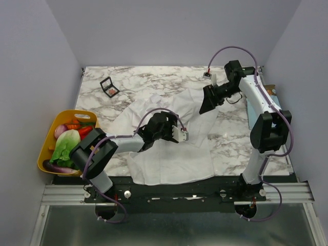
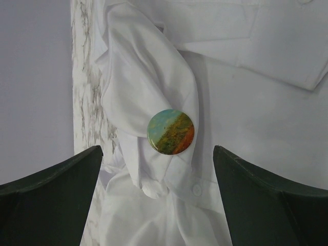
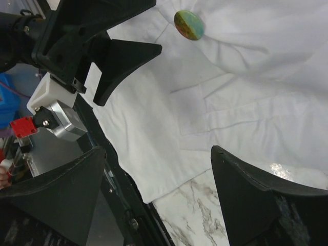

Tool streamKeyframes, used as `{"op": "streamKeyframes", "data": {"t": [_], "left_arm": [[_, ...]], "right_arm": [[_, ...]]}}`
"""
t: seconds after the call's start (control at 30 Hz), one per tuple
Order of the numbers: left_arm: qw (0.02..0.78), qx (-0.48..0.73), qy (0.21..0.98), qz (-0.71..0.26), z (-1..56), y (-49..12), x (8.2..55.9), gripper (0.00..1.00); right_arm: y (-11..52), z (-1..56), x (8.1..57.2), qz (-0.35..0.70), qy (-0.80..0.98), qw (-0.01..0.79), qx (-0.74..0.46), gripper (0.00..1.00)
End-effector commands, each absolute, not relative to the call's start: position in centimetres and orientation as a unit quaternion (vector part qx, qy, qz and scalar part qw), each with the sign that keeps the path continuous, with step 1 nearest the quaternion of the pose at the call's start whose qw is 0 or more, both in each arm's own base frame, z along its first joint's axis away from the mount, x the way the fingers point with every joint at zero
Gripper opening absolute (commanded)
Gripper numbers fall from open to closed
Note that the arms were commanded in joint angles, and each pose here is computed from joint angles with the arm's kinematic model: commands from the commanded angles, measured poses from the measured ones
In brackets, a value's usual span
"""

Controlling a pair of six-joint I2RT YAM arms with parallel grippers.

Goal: Remove the brooch from the garment
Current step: Remove the brooch from the clothes.

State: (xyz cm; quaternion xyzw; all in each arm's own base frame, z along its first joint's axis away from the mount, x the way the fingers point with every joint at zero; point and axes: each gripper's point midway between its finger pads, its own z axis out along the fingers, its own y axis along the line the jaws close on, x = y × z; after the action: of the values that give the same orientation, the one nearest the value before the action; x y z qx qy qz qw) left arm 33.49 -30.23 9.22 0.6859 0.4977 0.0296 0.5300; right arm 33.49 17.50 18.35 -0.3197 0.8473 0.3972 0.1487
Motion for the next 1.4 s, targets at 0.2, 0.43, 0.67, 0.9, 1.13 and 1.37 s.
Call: {"op": "streamKeyframes", "data": {"t": [0.2,0.43,0.67,0.9,1.13,1.37], "left_arm": [[0.540,0.686,0.485,0.053,8.7,-32.0,33.8,0.98],[0.525,0.684,0.500,0.084,6.9,-32.0,35.3,0.95],[0.529,0.668,0.515,0.093,6.8,-32.0,36.3,0.95],[0.529,0.651,0.539,0.080,6.9,-31.7,37.0,0.84],[0.513,0.646,0.561,0.073,6.6,-30.9,37.6,0.70],[0.498,0.652,0.568,0.066,5.8,-30.6,37.3,0.67]], "right_arm": [[17.2,19.7,33.0,0.410,0.837,0.170,-0.319,0.91],[17.1,19.1,32.8,0.408,0.841,0.168,-0.314,0.91],[17.1,19.0,32.8,0.409,0.841,0.169,-0.312,0.91],[17.2,18.9,33.0,0.412,0.841,0.167,-0.309,0.90],[17.2,18.7,33.0,0.412,0.841,0.167,-0.307,0.90],[17.2,18.3,33.1,0.410,0.844,0.164,-0.305,0.90]]}}
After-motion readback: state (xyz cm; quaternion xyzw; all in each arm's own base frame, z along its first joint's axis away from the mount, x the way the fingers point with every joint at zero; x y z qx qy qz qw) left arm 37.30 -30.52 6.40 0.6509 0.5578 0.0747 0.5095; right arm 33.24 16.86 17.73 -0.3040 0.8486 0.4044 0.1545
